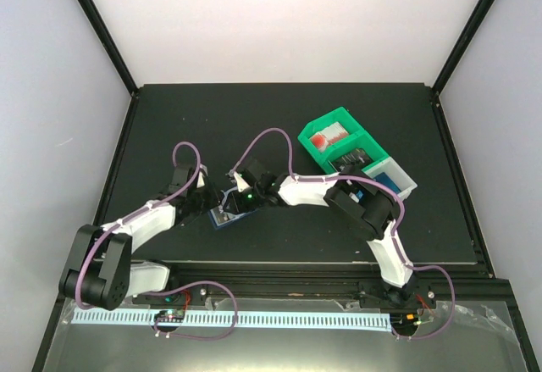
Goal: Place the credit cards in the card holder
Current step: Turn over the card slot in the card holder.
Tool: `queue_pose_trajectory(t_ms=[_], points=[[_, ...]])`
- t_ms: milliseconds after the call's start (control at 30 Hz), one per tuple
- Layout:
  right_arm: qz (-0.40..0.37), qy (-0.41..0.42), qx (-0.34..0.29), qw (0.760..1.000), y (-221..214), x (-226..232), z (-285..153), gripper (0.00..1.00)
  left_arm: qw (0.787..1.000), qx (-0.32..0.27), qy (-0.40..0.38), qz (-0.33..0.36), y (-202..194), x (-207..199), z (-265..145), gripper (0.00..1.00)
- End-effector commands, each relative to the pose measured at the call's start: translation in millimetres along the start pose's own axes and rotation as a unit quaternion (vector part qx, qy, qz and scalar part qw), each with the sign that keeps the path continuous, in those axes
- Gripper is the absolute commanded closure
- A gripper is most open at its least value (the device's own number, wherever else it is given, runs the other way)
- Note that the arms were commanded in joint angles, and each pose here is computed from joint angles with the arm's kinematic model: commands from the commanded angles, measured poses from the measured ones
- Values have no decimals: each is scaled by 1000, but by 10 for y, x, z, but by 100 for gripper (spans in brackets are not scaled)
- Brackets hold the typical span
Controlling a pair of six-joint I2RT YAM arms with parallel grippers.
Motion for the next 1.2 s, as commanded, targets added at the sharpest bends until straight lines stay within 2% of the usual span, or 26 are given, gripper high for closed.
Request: queue_pose_trajectory(t_ms=[0, 233, 433, 600, 800, 1033, 1167], points=[[-15, 4, 0, 1000, 63, 47, -53, 73, 1000, 5, 3, 5, -15, 49, 37, 87], [-19, -15, -53, 998, 158, 135, -317, 63, 998, 14, 55, 8, -77, 170, 34, 88], [-11, -57, -75, 996, 187, 41, -313, 58, 998, 16, 63, 7, -87, 181, 15, 88], [-8, -49, -44, 998, 167, 14, -190, 57, 998, 14, 65, 8, -89, 182, -9, 88], [-22, 12, -4, 1000, 121, 98, -130, 57, 998, 4, 69, 5, -65, 164, -72, 88], [-40, 71, 34, 996, 71, 223, -56, 57, 994, -59, 90, 5, 72, 82, -393, 87], [-39, 83, 61, 994, 27, 225, 80, 51, 992, -83, 92, 6, 99, 48, -545, 86]])
Point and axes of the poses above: each gripper's point midway between its finger pads, its own z axis out along the fingers, its own x axis along the line the jaws close on, y = z × x, the point moved 9 cm from there along -z, back along the fingers, and after that the axes turned 14 degrees about z, right-handed, at the moved point
